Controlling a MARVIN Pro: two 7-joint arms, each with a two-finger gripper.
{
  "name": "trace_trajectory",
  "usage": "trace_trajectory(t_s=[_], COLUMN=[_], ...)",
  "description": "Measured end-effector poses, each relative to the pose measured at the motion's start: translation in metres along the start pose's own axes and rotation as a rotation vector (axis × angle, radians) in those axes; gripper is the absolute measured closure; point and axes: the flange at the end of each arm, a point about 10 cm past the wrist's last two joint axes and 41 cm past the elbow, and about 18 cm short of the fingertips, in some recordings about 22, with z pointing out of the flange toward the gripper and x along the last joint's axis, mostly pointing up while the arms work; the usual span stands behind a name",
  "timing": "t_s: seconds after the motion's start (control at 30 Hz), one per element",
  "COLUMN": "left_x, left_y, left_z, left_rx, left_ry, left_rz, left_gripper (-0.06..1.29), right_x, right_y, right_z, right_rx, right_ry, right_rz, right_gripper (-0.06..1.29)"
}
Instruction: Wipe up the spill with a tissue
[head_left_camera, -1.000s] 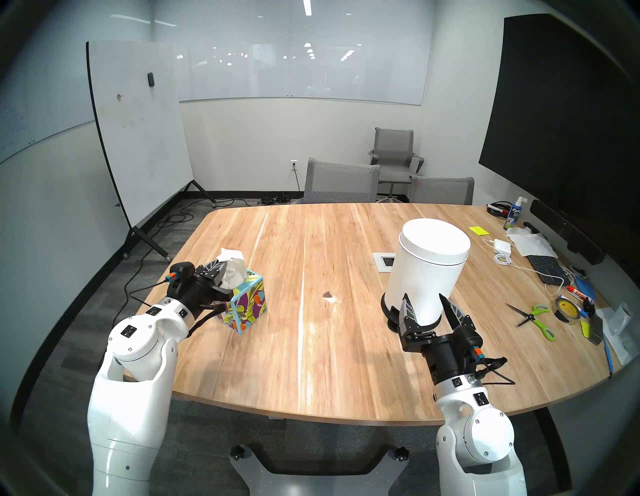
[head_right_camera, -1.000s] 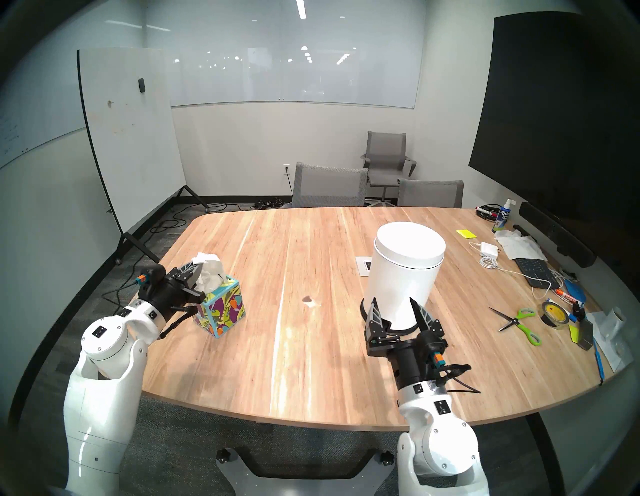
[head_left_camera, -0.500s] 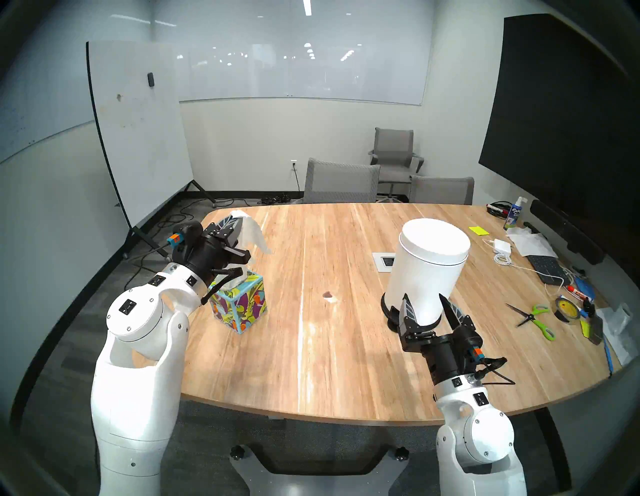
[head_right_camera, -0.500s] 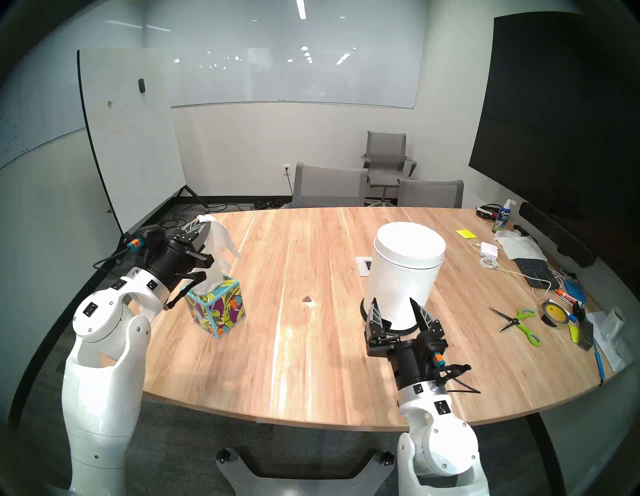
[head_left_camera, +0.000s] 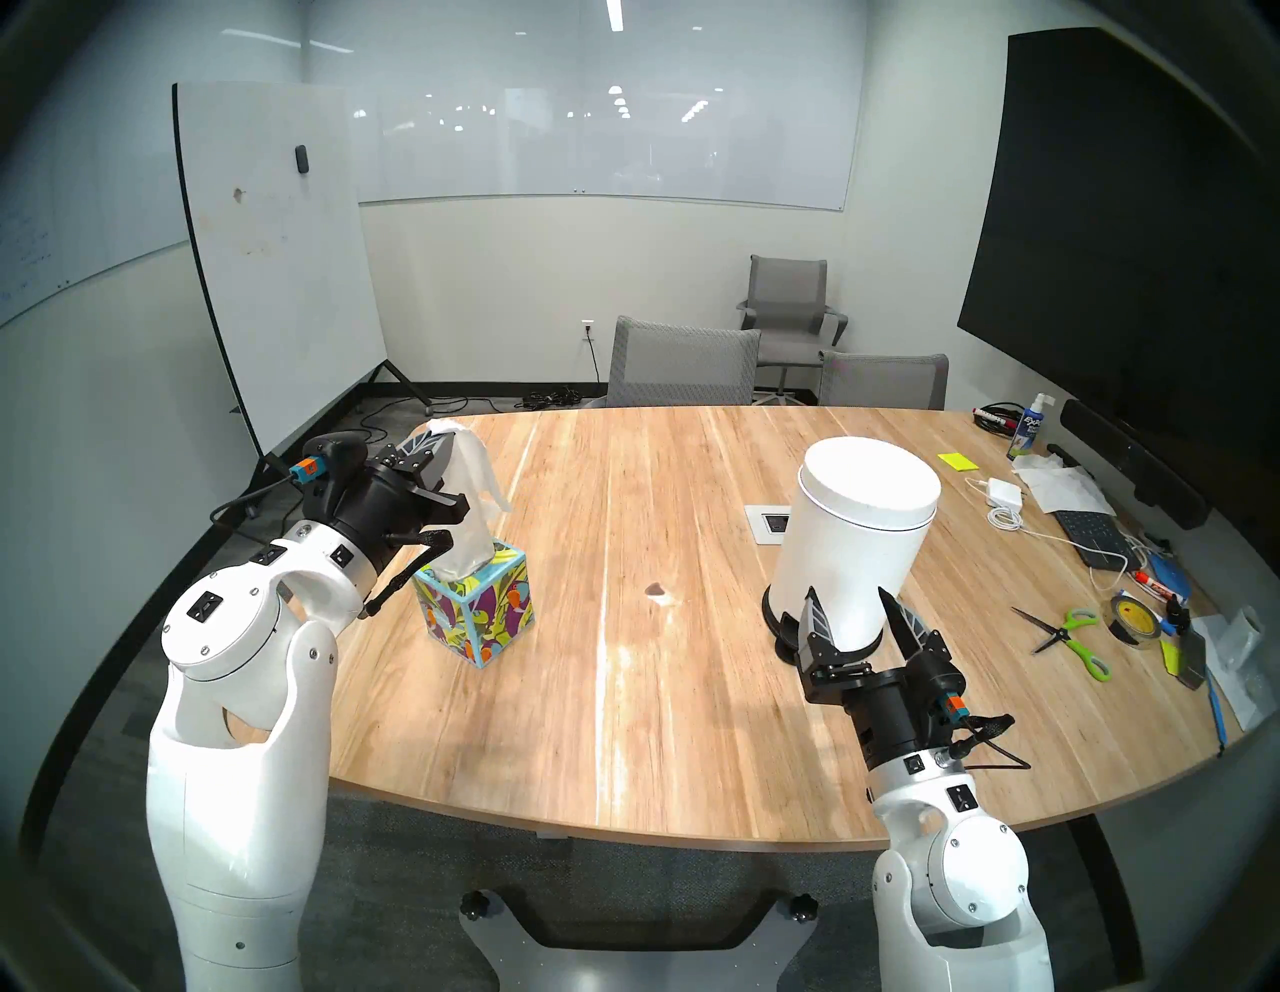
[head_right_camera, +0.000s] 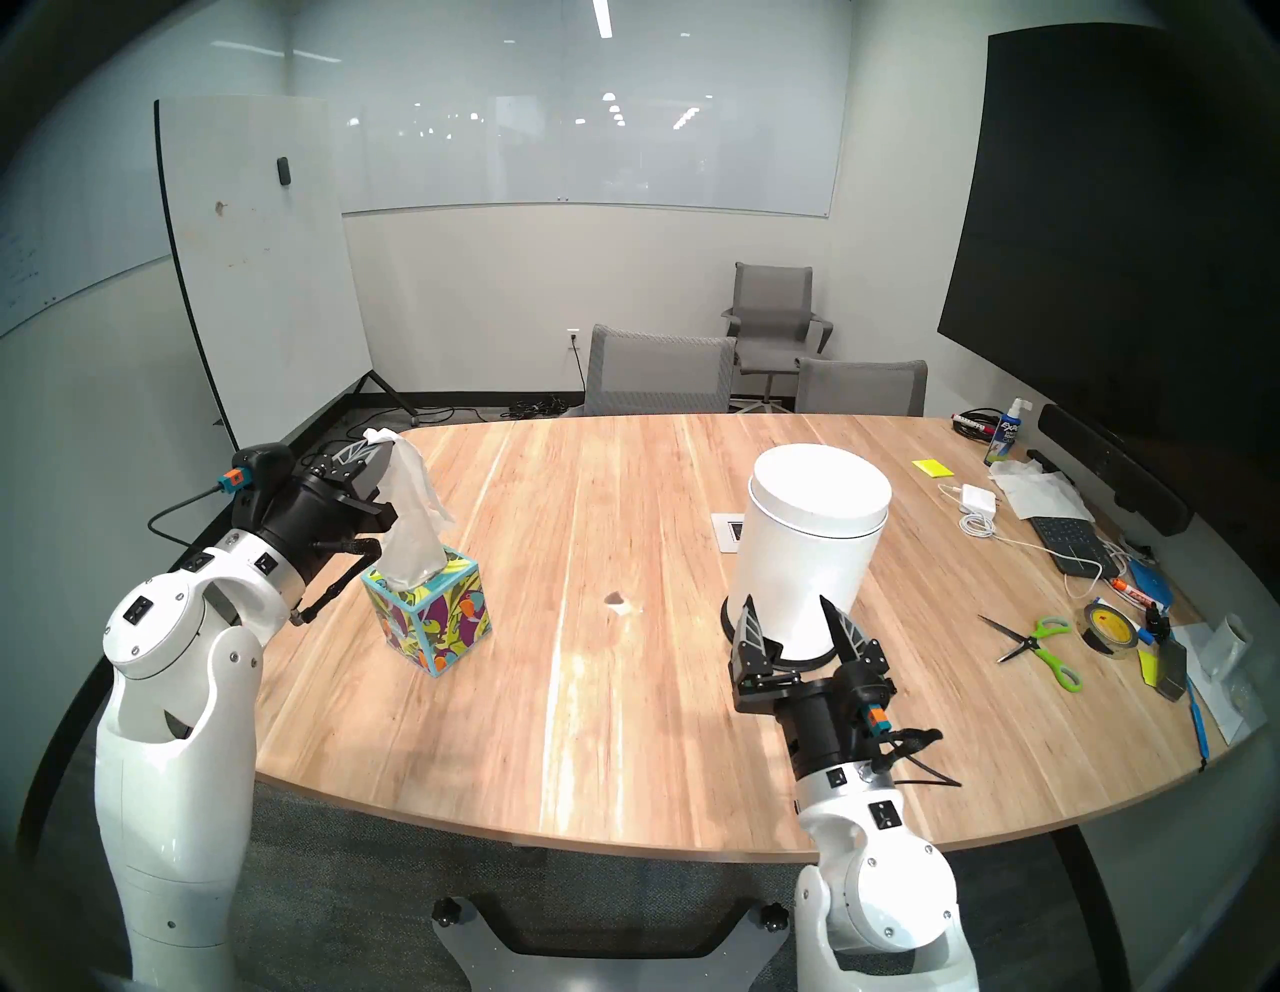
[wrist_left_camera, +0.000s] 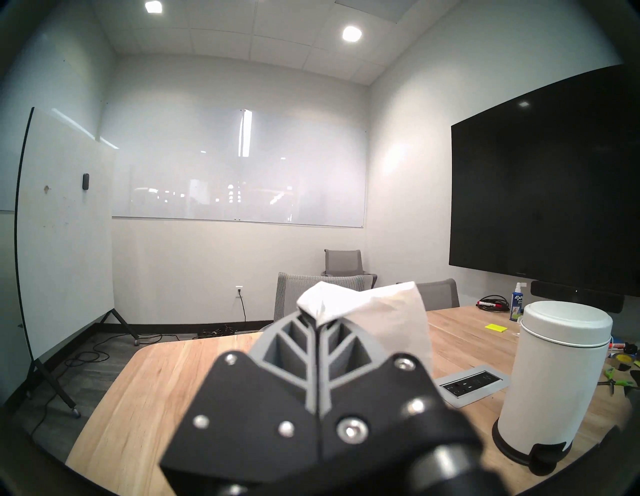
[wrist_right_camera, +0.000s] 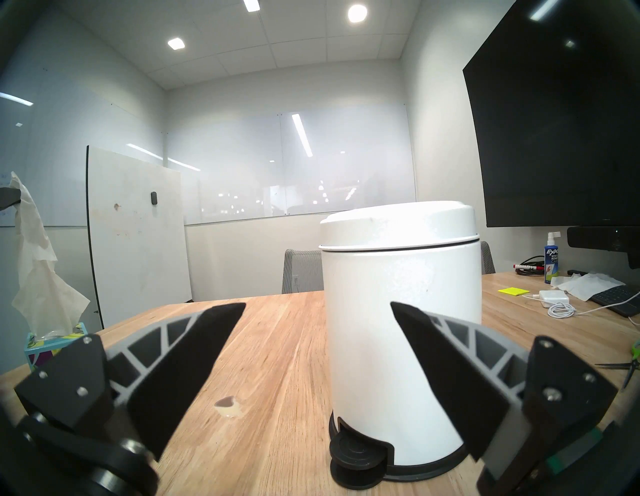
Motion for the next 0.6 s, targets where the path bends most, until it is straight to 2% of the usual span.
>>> trace_trajectory(t_s=[0.27,0.37,0.6], left_x=[0.013,0.011,0.009], left_y=[0.032,0.046,0.064], left_z=[-0.001,-0.006,-0.012], left_rx=[-0.044,-0.057,-0.064], left_ry=[0.013,0.005,-0.003], left_rz=[0.007,0.011,0.016], left_gripper=[1.25,1.25,1.25], right_x=[0.000,0.000,0.000], right_y=[0.000,0.000,0.000], right_z=[0.000,0.000,0.000], right_rx=[0.000,0.000,0.000], right_ry=[0.000,0.000,0.000], right_rz=[0.000,0.000,0.000], right_gripper=[0.01,0.01,0.01])
